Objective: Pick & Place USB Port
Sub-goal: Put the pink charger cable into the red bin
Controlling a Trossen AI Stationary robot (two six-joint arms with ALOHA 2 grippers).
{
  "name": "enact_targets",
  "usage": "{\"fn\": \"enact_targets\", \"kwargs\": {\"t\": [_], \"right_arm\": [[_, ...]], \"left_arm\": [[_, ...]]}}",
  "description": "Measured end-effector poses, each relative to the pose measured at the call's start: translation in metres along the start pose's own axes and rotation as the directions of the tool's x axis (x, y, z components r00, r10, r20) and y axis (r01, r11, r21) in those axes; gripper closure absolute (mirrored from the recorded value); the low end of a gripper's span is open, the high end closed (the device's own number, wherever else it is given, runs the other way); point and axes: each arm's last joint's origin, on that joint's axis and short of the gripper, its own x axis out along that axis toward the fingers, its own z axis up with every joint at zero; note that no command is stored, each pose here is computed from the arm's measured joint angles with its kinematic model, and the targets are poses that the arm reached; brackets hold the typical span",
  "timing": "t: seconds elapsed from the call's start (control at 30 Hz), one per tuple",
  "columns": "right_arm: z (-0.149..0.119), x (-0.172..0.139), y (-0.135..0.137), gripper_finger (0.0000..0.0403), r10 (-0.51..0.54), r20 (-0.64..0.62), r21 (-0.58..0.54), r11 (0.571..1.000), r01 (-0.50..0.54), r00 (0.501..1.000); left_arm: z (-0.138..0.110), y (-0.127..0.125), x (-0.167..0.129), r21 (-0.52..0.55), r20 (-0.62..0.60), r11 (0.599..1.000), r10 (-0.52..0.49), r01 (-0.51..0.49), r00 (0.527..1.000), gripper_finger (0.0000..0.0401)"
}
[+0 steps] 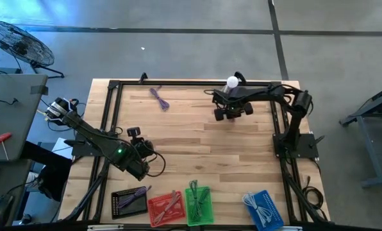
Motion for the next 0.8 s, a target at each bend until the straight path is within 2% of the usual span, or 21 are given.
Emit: {"fn": "enact_targets", "kwargs": {"t": [0.27,0.4,0.5,0.67,0.8], "right_arm": [[-0.033,-0.042,0.004,0.0399,0.021,0.054,-0.109,0.994,-0.015,0.998],[-0.063,-0.079,0.001,0.0400,0.106,0.102,-0.192,0.978,-0.085,0.989],[-0.091,-0.109,-0.003,0.0401,0.191,0.170,-0.258,0.955,-0.143,0.967],[-0.148,-0.155,-0.018,0.0401,0.393,0.299,-0.396,0.880,-0.262,0.869],[-0.196,-0.184,-0.030,0.0402,0.587,0.370,-0.546,0.765,-0.342,0.721]], "left_arm": [[0.007,-0.006,0.000,0.030,0.052,0.998,-0.065,0.063,0.997,0.0320],[0.013,-0.011,-0.001,0.048,0.088,0.993,-0.115,0.111,0.989,0.0320],[0.019,-0.014,-0.002,0.042,0.156,0.993,-0.116,0.111,0.981,0.0320],[0.035,-0.020,-0.007,0.007,0.311,0.992,-0.125,0.130,0.942,0.0320],[0.054,-0.027,-0.016,0.024,0.451,0.968,-0.234,0.251,0.861,0.0320]]}}
